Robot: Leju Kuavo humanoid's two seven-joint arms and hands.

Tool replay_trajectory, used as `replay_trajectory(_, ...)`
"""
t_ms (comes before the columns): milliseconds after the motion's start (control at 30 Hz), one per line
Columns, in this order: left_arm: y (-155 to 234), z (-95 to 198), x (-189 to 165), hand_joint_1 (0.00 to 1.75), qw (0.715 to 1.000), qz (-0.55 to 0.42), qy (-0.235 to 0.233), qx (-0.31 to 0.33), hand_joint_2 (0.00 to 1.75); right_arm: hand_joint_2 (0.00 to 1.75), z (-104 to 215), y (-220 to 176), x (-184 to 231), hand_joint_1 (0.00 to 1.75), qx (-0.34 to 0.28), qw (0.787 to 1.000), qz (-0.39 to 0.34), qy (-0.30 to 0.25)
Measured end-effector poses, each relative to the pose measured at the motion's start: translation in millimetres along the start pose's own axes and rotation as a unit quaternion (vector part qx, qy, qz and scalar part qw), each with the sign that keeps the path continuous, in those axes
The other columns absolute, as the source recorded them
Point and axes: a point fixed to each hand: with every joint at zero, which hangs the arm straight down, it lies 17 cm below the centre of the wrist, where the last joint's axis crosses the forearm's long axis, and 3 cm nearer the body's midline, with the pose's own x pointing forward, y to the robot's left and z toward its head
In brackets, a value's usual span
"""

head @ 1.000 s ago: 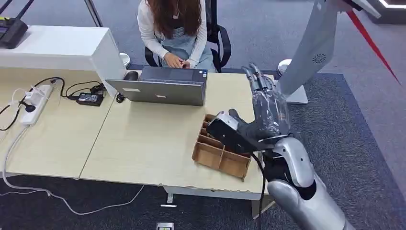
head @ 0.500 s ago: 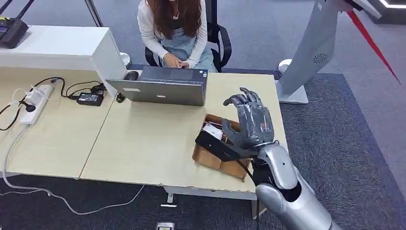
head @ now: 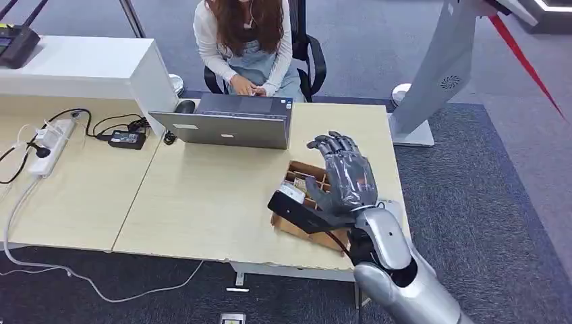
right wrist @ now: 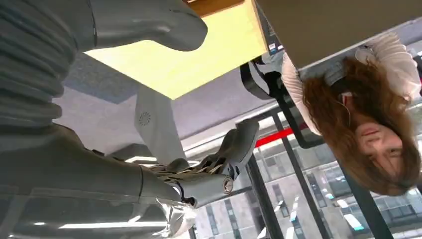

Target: Pass the card to the sensor for recognition and then transmit it.

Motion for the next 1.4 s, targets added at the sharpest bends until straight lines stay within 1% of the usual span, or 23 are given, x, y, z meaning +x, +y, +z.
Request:
replay_trajectory(267, 0.4, -0.1, -0.4, 0.00, 1.000, 0.001, 0.001, 0.001, 0.00, 1.75, 3.0, 9.8, -3.4, 0.65, 0.010, 1.000, 0.001, 0.007)
replay_trajectory(333, 0.4, -0.1, -0.4, 0.00, 1.000, 0.001, 0.001, 0.001, 0.00, 1.75, 3.8, 12.6, -4.8, 0.68, 0.013, 1.000, 0.002, 0.009)
replay_trajectory(433, 0.3, -0.1, -0.5, 0.00, 1.000, 0.002, 0.001, 0.001, 0.00, 1.75, 4.9, 17.5, -7.0, 0.66, 0.019, 1.000, 0.004, 0.012)
replay_trajectory(567, 0.4, -0.1, -0.5, 0.00, 1.000, 0.003, 0.002, 0.001, 0.00, 1.75, 6.3, 23.5, -8.8, 0.70, 0.027, 0.999, 0.010, 0.014)
replay_trajectory(867, 0.0, 0.0, -1.1, 0.00, 1.000, 0.005, 0.004, -0.001, 0.00, 1.75, 8.3, 33.7, -8.1, 0.72, 0.037, 0.999, 0.023, 0.013)
replay_trajectory(1133, 0.1, 0.0, -2.0, 0.00, 1.000, 0.004, 0.006, -0.001, 0.00, 1.75, 6.5, 34.2, -5.8, 0.73, 0.034, 0.999, 0.023, 0.013)
replay_trajectory(1233, 0.0, 0.0, -2.3, 0.00, 1.000, 0.003, 0.007, -0.002, 0.00, 1.75, 6.2, 33.2, -5.5, 0.79, 0.032, 0.999, 0.026, 0.012)
replay_trajectory(1400, 0.0, 0.1, -2.8, 0.00, 1.000, 0.003, 0.008, -0.002, 0.00, 1.75, 6.1, 32.5, -5.8, 0.79, 0.030, 0.999, 0.027, 0.012)
